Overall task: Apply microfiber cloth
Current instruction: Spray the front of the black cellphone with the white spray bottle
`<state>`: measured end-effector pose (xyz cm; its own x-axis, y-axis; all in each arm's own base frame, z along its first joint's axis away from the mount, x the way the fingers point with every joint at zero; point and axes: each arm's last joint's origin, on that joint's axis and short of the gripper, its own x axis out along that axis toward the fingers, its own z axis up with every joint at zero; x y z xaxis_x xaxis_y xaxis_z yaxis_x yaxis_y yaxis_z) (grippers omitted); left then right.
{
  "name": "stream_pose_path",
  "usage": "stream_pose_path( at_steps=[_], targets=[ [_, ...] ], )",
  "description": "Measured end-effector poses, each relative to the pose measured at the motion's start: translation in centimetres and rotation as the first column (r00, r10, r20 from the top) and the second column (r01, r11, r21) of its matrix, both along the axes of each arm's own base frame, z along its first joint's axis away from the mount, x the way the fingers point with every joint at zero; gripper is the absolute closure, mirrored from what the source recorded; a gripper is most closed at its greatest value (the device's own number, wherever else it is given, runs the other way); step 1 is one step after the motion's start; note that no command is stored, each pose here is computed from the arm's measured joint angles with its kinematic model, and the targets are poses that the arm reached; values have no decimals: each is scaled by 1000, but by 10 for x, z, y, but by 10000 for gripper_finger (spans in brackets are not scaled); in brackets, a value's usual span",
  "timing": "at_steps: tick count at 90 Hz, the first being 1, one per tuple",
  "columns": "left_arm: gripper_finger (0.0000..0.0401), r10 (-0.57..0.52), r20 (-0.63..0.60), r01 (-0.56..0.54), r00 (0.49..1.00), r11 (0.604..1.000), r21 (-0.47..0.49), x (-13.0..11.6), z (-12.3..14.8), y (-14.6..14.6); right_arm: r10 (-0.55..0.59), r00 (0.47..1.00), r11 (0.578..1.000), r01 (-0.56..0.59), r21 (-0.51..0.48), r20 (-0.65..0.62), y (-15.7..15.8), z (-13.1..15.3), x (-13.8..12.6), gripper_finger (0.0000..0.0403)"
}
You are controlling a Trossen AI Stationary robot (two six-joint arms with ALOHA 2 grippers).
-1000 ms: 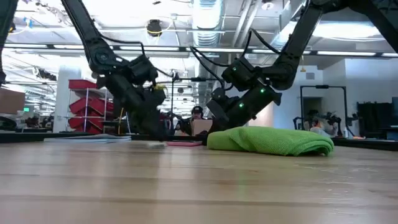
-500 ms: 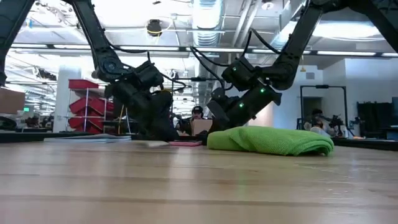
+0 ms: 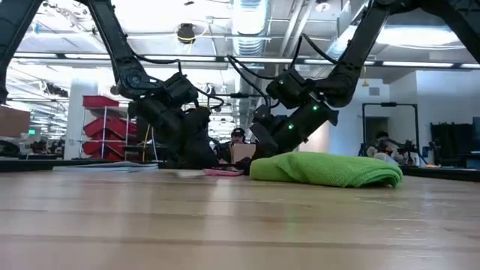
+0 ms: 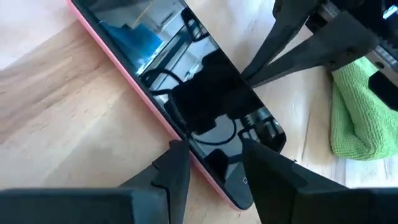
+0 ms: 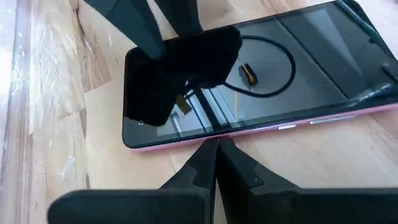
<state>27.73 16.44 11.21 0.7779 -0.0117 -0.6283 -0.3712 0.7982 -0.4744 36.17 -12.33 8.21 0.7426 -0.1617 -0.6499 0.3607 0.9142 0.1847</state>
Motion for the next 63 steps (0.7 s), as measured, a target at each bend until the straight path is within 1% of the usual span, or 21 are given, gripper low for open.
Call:
stream_pose_path(
  at_steps=[15, 36, 50, 57, 60, 63],
  targets=[
    [275, -30, 1, 30, 1000, 999, -20, 0, -1, -2, -22, 1000, 999, 22, -25, -21, 0, -2, -2, 403],
    [275, -53, 12, 54, 999, 998, -32, 0, 0, -3, -38, 998, 999, 38, -10, -54, -2, -5, -7, 403],
    [275, -69, 17, 70, 997, 997, -46, 0, 0, -4, 5, 999, 1000, -6, -18, -32, -3, -4, -7, 403],
    [275, -70, 18, 71, 997, 996, -46, 0, 0, -4, -25, 999, 999, 24, -32, -37, -4, -4, -7, 403],
    [276, -74, 24, 75, 997, 996, -43, 1, 0, -4, -34, 999, 999, 33, -37, -37, -3, -4, -6, 403],
    [276, -91, 68, 93, 994, 995, -21, 4, 5, -3, -31, 999, 999, 30, -34, -30, -2, -4, -6, 403]
  ],
)
